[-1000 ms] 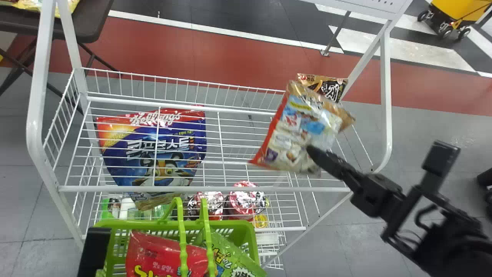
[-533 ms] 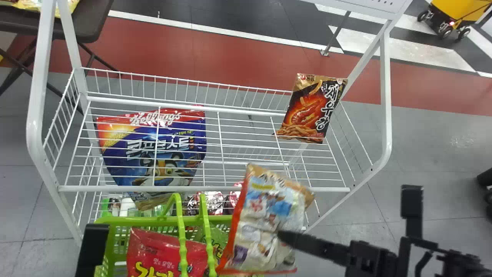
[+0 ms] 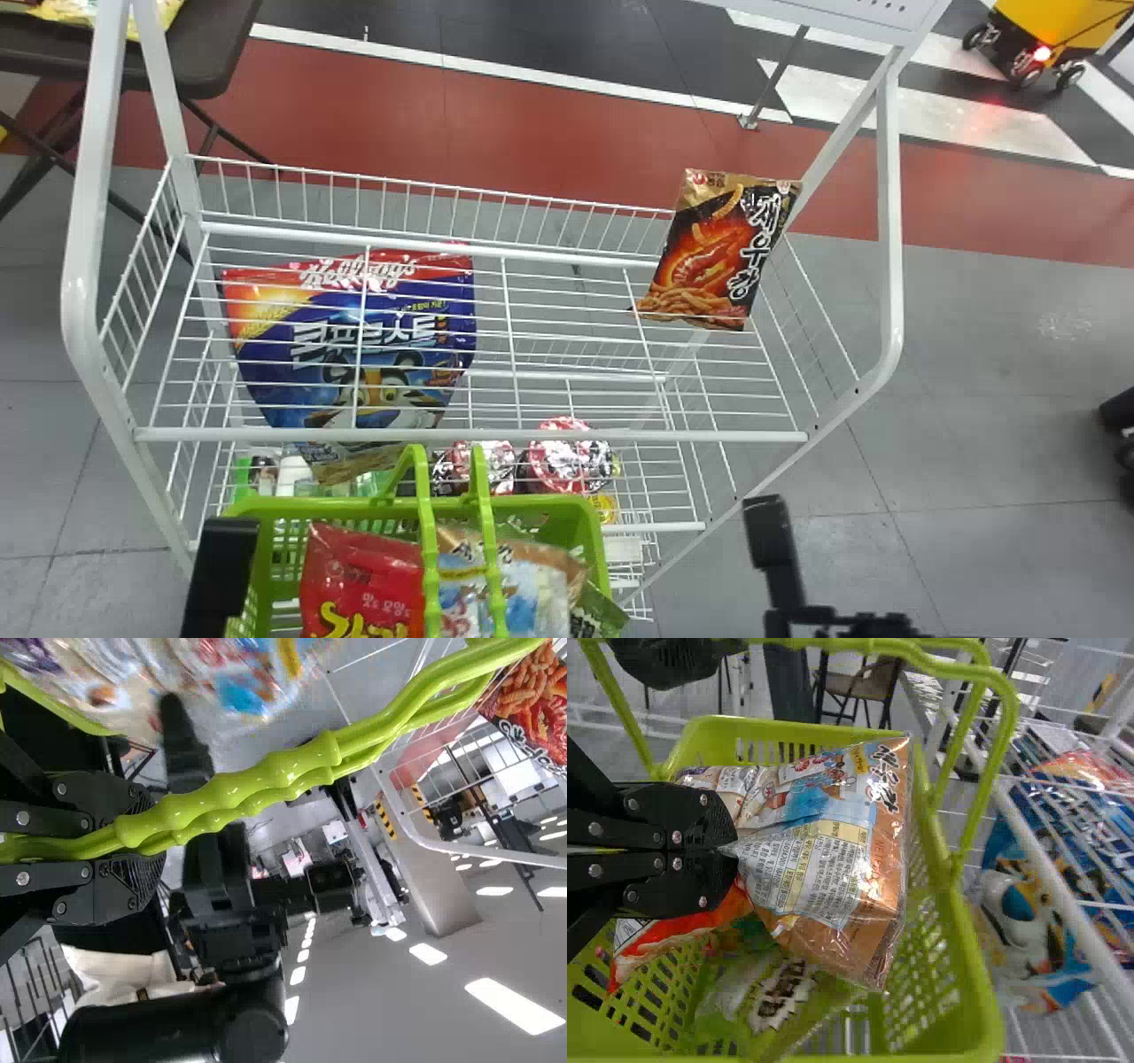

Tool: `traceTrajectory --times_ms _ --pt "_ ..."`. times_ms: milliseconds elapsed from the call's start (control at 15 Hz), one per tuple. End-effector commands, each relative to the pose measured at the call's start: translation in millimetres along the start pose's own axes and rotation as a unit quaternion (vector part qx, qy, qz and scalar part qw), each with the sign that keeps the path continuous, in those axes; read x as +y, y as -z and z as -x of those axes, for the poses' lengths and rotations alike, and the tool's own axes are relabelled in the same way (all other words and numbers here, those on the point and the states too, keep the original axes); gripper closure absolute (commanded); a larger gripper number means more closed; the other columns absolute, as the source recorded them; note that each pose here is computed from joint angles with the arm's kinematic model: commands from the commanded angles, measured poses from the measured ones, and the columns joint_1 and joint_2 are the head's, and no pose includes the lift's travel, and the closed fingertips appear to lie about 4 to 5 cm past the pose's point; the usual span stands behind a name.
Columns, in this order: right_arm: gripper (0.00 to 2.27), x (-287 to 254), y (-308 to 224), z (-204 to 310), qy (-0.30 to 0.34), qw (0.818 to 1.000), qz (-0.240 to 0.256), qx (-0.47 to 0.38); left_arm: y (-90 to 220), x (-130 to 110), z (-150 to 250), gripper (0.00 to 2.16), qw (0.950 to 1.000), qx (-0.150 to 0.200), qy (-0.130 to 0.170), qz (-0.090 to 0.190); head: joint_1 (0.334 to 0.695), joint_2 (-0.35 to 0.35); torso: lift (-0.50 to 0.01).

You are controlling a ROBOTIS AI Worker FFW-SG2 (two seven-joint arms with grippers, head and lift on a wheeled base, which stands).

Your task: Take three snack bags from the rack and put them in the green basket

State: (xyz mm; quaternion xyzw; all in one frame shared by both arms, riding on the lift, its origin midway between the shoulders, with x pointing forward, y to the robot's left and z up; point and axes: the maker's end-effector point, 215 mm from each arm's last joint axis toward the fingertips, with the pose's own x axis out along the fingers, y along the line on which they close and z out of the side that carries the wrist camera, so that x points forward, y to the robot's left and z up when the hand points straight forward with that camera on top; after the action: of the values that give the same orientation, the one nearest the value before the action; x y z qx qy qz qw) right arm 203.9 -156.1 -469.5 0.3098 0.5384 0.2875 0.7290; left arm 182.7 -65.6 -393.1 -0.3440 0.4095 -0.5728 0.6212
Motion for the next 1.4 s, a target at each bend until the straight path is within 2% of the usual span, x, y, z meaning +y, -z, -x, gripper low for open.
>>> traceTrajectory --times_ms 0,67,133,200,600,667,733,867,1000,1133,1200,1333 --pt "1.85 -4.9 9.1 -7.8 0.008 1.0 -0.007 0.015 1.4 -1.3 0.0 1.22 1.0 0.0 0.0 0.0 0.695 -0.35 -0.007" --pt "1.09 -9.7 9.0 -4.5 0.02 1.0 -0.007 0.013 1.4 -1.3 0.0 1.22 1.0 0.0 0.0 0.0 0.695 -0.35 -0.007" --pt "0.1 -13.2 6.7 -0.7 0.029 1.0 -0.006 0.008 2.0 -1.6 -0.1 1.22 1.0 0.0 0.001 0.001 0.695 -0.35 -0.007" --pt "0.0 -14.2 3.0 4.6 0.033 0.999 -0.004 0.001 2.4 -1.3 0.3 1.22 1.0 0.001 0.0 0.001 0.695 -0.35 -0.007" --pt "0.08 13.7 -17.2 41.1 0.046 0.997 0.05 -0.04 1.6 -2.5 0.6 1.22 1.0 -0.001 0.0 -0.001 0.695 -0.35 -0.007" --pt "0.09 15.5 -12.8 42.5 0.047 0.997 0.043 -0.046 1.0 -2.1 1.1 1.22 1.0 -0.001 -0.001 -0.001 0.695 -0.35 -0.007" --pt "0.09 21.3 -45.2 47.1 0.045 0.989 0.08 -0.113 1.3 -2.0 1.6 1.22 1.0 -0.002 -0.001 -0.001 0.695 -0.35 -0.007" --pt "0.09 43.4 -121.3 80.3 0.058 0.941 0.196 -0.268 1.8 -0.5 3.0 1.22 1.0 -0.003 -0.004 0.001 0.695 -0.35 -0.007" --pt "0.09 64.3 -156.1 103.4 0.069 0.902 0.246 -0.348 2.5 -0.5 2.5 1.22 1.0 -0.003 -0.003 0.001 0.695 -0.35 -0.007" --pt "0.09 86.1 -179.3 122.7 0.105 0.854 0.297 -0.414 2.9 1.4 2.9 1.22 1.0 -0.003 -0.005 0.003 0.695 -0.35 -0.007" --pt "0.09 93.6 -181.8 119.3 0.122 0.843 0.309 -0.422 2.7 2.2 4.3 1.22 1.0 -0.003 -0.006 0.003 0.695 -0.35 -0.007" --pt "0.13 89.0 -186.7 115.4 0.158 0.831 0.298 -0.443 2.6 3.3 6.4 1.22 1.0 -0.003 -0.006 0.004 0.695 -0.35 -0.007"
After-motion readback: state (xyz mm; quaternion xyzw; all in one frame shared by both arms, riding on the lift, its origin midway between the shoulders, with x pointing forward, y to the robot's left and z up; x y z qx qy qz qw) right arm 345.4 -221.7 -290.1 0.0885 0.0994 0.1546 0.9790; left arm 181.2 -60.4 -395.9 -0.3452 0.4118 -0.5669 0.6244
